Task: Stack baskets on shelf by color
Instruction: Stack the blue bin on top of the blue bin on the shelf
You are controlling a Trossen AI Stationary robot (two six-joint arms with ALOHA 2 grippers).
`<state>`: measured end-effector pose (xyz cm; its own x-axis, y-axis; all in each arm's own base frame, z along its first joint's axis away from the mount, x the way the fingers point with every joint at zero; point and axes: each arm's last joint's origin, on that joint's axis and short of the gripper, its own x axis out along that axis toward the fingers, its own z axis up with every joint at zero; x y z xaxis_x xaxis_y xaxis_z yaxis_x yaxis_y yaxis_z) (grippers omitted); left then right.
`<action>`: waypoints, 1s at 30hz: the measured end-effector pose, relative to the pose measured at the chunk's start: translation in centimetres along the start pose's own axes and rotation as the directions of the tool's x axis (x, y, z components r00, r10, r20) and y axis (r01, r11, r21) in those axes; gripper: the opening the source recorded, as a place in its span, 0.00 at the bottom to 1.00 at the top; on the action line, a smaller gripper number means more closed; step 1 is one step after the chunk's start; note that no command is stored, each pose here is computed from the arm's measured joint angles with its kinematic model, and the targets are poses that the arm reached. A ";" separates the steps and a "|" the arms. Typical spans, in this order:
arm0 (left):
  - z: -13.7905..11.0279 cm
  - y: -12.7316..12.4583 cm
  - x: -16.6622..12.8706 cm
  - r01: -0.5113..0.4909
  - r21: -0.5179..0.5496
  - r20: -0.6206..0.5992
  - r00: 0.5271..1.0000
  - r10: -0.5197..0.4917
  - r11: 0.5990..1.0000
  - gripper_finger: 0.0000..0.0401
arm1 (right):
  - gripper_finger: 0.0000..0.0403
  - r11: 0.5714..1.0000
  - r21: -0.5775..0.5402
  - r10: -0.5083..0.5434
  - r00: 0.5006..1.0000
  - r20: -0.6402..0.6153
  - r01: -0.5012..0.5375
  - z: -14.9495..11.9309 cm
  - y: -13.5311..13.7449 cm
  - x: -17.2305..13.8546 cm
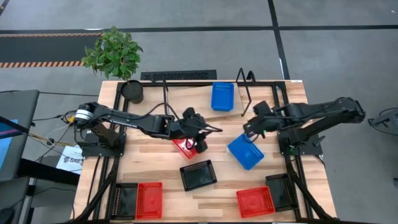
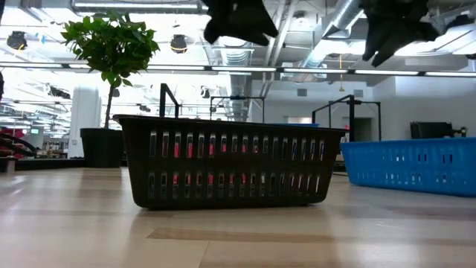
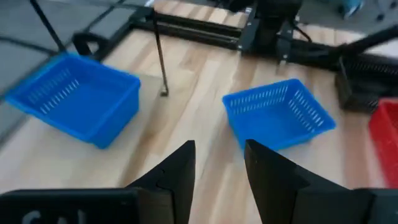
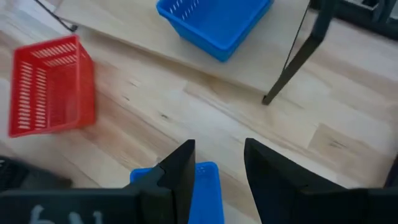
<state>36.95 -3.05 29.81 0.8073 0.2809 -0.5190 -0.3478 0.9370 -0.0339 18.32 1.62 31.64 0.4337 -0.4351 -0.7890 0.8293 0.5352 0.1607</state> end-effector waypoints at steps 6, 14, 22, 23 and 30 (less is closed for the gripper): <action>-1.2 0.0 4.8 0.055 -0.112 0.016 0.998 -0.054 0.992 0.32 | 0.40 0.999 0.012 0.046 0.998 0.033 -0.046 -1.1 0.2 -1.2; -4.0 -0.6 9.5 0.219 -0.023 -0.053 0.974 -0.220 0.975 0.32 | 0.40 0.999 -0.037 0.035 0.999 0.016 -0.034 -2.1 0.8 -1.2; -3.8 -3.4 10.9 0.272 0.272 -0.044 0.962 -0.270 0.923 0.32 | 0.40 0.999 -0.046 0.023 1.000 0.013 -0.023 -2.2 0.9 -1.1; -3.5 -4.0 11.2 0.278 0.311 -0.032 0.959 -0.283 0.909 0.32 | 0.40 0.999 -0.047 0.020 1.000 0.016 -0.019 -2.2 0.9 -1.1; -3.9 -7.0 13.2 0.315 0.562 -0.153 0.948 -0.278 0.765 0.32 | 0.40 0.999 -0.045 0.021 0.999 0.026 -0.019 -2.2 0.8 -1.2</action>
<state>48.22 -6.70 19.84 0.7894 -0.0264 -0.6134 0.2564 0.9220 0.2902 17.70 4.13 31.42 0.4598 -0.4428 -0.7697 0.8041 0.5754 0.1493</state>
